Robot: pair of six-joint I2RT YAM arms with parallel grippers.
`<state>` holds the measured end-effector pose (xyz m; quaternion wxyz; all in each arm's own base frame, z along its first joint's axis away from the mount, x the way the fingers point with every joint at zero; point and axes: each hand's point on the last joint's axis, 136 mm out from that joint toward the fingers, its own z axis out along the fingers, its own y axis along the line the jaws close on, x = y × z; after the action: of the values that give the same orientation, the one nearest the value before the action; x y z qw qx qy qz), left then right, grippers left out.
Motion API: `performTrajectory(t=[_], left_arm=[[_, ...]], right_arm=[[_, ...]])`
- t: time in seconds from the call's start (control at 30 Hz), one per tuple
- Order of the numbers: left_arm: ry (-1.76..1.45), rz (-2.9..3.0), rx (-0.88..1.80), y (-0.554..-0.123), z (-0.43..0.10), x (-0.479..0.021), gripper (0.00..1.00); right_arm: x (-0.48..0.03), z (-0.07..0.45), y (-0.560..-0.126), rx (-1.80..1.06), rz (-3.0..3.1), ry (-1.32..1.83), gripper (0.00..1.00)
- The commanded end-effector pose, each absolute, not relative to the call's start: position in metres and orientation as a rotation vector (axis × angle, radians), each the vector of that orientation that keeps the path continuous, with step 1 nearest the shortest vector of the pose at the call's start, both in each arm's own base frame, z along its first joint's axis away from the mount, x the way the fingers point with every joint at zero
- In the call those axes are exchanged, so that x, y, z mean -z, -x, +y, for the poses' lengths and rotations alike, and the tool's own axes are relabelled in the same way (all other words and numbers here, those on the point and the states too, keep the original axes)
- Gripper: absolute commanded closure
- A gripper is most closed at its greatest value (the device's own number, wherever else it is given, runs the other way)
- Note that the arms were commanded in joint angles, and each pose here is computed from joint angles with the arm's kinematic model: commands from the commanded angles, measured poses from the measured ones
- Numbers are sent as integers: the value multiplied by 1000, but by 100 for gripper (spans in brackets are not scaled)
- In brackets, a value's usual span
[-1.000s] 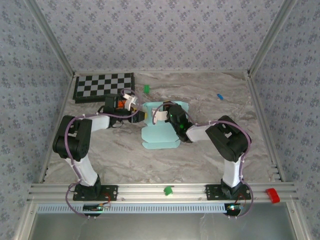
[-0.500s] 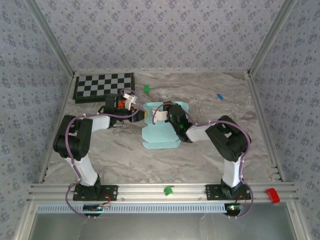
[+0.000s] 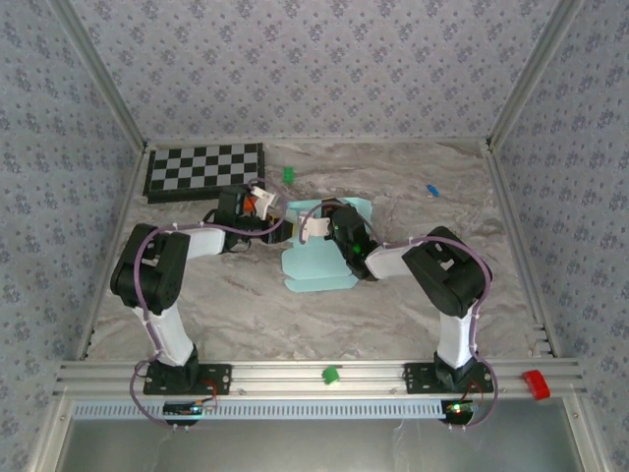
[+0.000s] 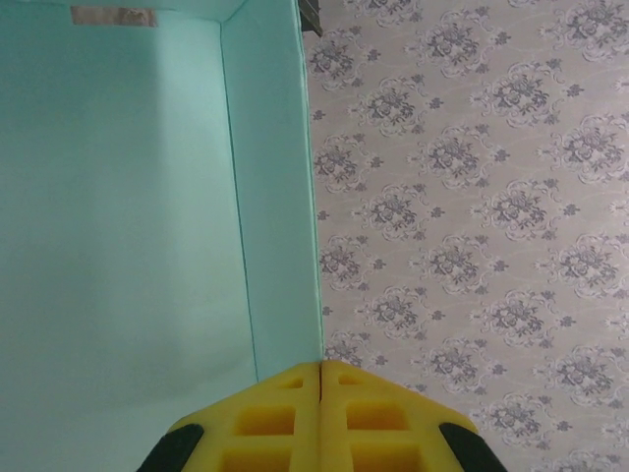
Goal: Fold the paper box
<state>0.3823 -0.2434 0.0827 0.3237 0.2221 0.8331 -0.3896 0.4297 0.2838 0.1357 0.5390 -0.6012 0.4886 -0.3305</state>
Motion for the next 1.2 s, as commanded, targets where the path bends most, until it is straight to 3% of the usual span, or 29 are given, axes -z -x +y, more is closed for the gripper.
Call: performTrajectory(t=[0.0,0.6,1.17], left_arm=[[-569,2194,927,-394,-244,-78,49],[-537,2194,779,-407,-247,-80,45],[-413,2228,571,-425,-233,-74,49]], right_arm=[[-134,290,-425,783,1141,1418,100],[-128,289,-420,785,1156,1419,100],[-123,290,-418,781,1169,1426,100]])
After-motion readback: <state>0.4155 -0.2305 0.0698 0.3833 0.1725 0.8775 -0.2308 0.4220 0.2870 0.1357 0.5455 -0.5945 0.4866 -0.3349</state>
